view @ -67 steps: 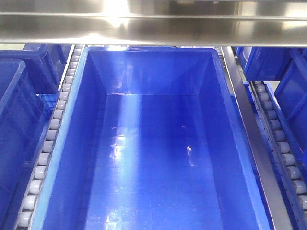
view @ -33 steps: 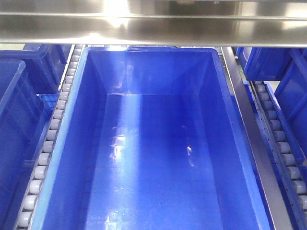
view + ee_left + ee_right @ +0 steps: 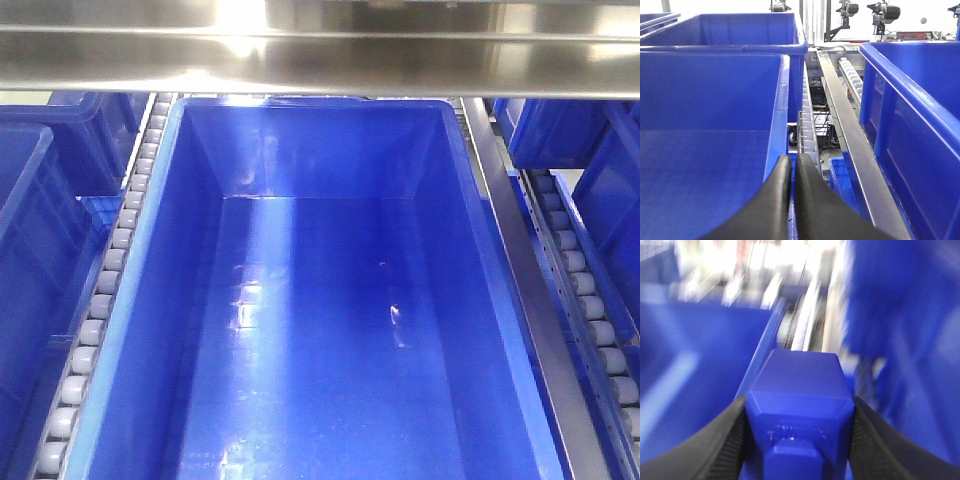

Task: Pour parts from conveyor to right shelf

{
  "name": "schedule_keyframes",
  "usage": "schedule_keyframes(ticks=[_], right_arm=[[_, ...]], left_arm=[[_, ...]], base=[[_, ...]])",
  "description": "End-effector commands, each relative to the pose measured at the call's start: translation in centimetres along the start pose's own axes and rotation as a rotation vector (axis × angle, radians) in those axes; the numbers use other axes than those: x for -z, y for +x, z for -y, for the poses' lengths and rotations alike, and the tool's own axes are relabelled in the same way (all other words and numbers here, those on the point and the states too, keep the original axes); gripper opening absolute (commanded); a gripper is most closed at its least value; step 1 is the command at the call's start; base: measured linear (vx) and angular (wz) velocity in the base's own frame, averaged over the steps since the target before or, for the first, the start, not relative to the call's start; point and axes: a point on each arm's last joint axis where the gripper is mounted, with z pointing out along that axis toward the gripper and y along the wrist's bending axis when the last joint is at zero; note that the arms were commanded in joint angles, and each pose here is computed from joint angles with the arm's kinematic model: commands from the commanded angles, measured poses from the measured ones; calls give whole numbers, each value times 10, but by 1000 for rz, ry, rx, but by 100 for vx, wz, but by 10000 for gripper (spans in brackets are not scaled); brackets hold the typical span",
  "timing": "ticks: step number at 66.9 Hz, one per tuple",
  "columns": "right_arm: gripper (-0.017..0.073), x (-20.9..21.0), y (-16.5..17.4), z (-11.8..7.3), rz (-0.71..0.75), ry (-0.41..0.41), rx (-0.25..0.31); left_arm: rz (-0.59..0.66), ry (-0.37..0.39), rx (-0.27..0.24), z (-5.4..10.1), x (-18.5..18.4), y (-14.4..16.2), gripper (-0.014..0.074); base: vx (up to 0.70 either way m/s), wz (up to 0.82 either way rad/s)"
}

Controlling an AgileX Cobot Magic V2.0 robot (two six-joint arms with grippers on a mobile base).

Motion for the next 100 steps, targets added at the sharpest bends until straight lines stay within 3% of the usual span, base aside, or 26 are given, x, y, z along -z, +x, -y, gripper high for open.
schedule_keyframes(ticks=[1,10,22,36,39,53,65,71,100], right_arm=[[-4,-12,-25,-3,16,-57,41],[-1,-34,-33,-18,-77,-190,109],[-1,-64,-38,-41,-160,-324,154],[-1,-98,-36,-94,-240,-512,279],[-1,-106,-35,-104,-253,-526,275],[-1,-151,-28,-133,-439,-497,238],[5,-190,-22,-145,-645,-433,314],[14,-206,-20,-153,-708,-424,324],[80,-270,-15,-184,-852,-380,259]], left_arm=[[104,2,13,0,2,-15,-6],[104,2,13,0,2,-15,-6],[104,2,13,0,2,-15,-6],[104,2,13,0,2,-15,-6],[104,2,13,0,2,-15,-6],[104,2,13,0,2,-15,-6],[104,2,13,0,2,-15,-6],[105,2,13,0,2,-15,-6],[105,2,13,0,2,-15,-6]], base=[[0,0],[0,0],[0,0],[0,0],[0,0],[0,0],[0,0],[0,0],[0,0]])
